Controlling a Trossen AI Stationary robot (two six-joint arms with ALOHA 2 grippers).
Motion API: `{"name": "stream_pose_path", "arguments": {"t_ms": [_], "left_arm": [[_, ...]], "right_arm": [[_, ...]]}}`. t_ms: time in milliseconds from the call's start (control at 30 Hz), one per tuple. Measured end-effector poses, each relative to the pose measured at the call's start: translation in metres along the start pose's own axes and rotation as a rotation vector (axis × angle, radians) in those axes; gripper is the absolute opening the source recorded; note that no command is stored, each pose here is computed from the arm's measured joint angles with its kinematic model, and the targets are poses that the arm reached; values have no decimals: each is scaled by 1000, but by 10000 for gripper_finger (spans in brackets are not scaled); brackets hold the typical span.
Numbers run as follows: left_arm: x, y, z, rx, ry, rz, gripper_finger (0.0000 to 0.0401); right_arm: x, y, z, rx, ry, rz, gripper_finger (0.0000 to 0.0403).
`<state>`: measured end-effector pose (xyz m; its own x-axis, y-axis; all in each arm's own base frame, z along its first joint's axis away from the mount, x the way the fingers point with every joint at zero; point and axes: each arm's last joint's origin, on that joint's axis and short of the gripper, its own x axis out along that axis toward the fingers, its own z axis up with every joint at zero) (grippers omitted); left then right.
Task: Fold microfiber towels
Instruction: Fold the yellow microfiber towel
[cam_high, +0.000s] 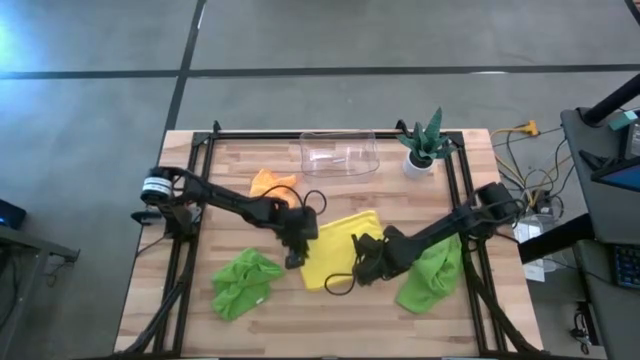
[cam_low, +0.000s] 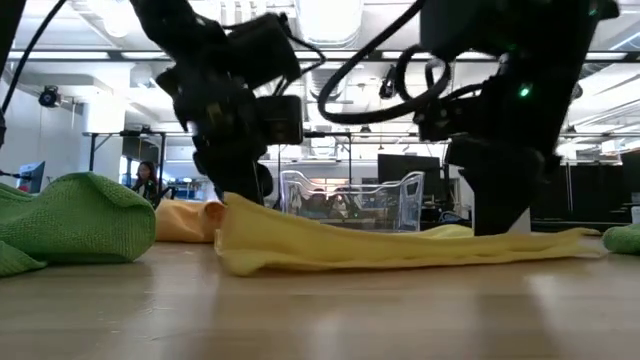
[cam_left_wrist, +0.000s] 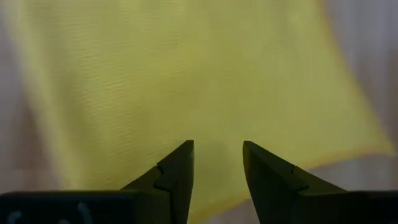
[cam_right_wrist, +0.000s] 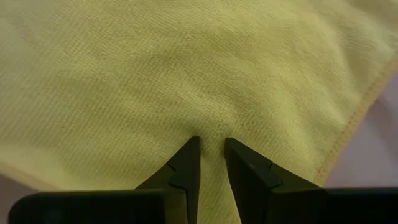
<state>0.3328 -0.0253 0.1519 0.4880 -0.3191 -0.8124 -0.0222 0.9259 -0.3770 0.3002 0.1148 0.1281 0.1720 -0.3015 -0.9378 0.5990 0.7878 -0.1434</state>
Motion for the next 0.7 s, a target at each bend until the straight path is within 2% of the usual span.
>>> {"name": "stream_pose_path", "arguments": {"t_ms": [100,200,300,400,467,533,600,700], "left_arm": [[4,-18,-2,-41,-5,-42,122],[-2,-35,-1,-22,-57,-62,122],[-15,-44,5,3,-134,-9,122],[-27,-44,13,69,-207,46,122],[-32,-37,18,121,-225,68,122],[-32,-26,26,158,-232,98,122],[-32,-12,32,190,-219,121,122],[-30,10,44,233,-222,134,122]], "right_arm": [[4,-9,8,-62,-2,-18,72],[-2,-19,14,-103,-28,-29,72],[-25,-27,22,-97,-116,4,72],[-49,-36,24,-55,-202,95,72],[-61,-37,22,-2,-271,202,72],[-72,-37,17,101,-344,352,72],[-71,-36,9,196,-372,466,72],[-61,-38,-8,339,-363,525,72]]}}
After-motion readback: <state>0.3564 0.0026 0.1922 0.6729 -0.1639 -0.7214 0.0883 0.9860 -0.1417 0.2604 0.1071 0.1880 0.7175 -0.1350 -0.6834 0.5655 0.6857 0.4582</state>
